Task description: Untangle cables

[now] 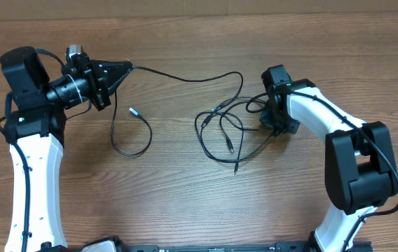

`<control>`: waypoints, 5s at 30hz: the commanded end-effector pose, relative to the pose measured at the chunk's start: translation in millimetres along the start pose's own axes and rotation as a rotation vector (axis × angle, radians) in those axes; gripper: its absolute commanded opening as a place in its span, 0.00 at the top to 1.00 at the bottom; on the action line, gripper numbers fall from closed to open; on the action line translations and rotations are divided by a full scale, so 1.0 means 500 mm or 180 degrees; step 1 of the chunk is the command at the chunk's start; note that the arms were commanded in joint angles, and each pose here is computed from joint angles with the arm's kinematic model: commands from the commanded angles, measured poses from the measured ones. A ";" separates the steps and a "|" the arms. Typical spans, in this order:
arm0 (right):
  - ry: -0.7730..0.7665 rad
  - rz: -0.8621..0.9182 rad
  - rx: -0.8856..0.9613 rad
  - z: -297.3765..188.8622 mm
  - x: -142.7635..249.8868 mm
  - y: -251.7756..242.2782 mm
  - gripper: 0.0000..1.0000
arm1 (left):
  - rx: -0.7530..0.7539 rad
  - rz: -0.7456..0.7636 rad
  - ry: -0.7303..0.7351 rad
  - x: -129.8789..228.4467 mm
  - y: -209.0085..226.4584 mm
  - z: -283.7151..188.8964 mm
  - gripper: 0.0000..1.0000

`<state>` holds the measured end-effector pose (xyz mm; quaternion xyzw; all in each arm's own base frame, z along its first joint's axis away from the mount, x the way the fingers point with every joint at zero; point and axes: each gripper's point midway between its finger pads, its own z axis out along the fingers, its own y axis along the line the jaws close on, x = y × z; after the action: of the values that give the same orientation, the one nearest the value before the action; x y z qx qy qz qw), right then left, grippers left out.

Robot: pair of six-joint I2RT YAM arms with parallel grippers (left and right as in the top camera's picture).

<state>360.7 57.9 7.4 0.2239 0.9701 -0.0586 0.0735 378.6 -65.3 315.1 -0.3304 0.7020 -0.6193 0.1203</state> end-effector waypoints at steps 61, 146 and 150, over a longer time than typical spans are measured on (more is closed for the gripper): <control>0.0129 -0.0006 -0.0406 -0.004 0.001 0.039 0.85 | -0.3324 0.0568 -0.1320 -0.272 0.462 -0.200 0.00; 0.0127 -0.0004 -0.0405 -0.004 0.001 0.039 0.00 | -0.1915 0.2104 -0.1290 -0.348 0.355 -0.049 0.55; 0.0128 -0.0003 -0.0406 -0.004 0.001 0.039 0.00 | -0.1968 0.1952 -0.1052 -0.319 0.337 -0.039 0.96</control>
<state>366.9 78.2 6.1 0.2173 0.9740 0.0091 0.0640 422.8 68.6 97.9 -0.2665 0.8907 -0.2167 0.2978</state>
